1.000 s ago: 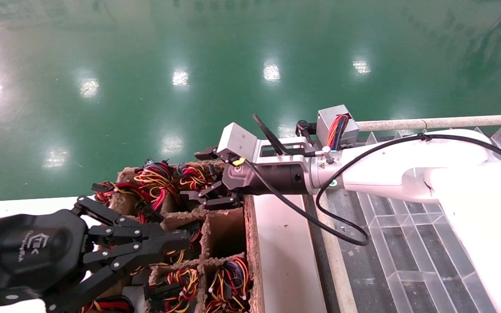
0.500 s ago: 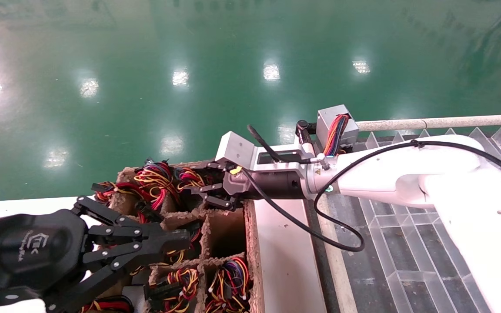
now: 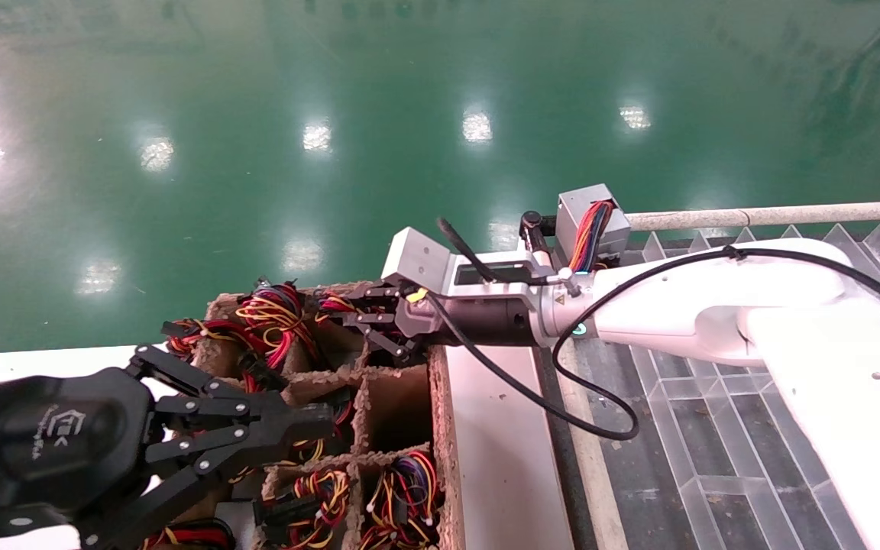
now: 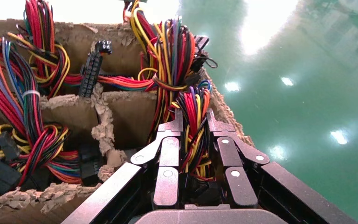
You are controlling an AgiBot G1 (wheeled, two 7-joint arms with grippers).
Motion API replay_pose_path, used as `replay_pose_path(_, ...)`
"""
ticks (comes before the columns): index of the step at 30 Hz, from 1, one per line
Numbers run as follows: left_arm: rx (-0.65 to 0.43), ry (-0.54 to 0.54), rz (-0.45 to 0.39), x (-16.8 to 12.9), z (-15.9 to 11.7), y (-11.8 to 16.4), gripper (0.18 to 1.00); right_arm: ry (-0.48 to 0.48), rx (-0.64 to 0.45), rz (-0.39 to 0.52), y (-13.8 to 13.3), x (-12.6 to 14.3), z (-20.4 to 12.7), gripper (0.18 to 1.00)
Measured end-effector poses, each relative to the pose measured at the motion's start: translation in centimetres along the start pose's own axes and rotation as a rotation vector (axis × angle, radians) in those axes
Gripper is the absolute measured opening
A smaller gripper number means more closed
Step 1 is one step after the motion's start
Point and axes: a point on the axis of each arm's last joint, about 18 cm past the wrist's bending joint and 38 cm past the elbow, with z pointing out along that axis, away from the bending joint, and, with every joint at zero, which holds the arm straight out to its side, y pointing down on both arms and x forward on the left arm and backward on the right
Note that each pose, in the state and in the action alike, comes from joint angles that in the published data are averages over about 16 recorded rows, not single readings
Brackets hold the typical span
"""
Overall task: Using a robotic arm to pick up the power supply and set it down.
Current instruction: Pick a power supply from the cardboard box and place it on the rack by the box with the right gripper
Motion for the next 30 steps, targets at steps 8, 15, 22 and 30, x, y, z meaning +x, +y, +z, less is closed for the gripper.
replay_pose_path(8, 0.0, 0.0, 0.0, 0.0, 0.0, 0.0, 0.192, 0.018, 0.099, 0.061, -2.0, 1.1, -1.5, 0.257)
replay_pose_path(15, 0.0, 0.0, 0.0, 0.0, 0.0, 0.0, 0.192, -0.007, 0.226, 0.057, -5.2, 1.7, -3.6, 0.247)
replay_pose_path(22, 0.0, 0.0, 0.0, 0.0, 0.0, 0.0, 0.192, -0.046, 0.328, -0.025, -8.6, 2.1, -6.1, 0.243)
replay_pose_path(30, 0.0, 0.0, 0.0, 0.0, 0.0, 0.0, 0.192, -0.019, 0.384, -0.131, -11.3, 3.6, -9.5, 0.241)
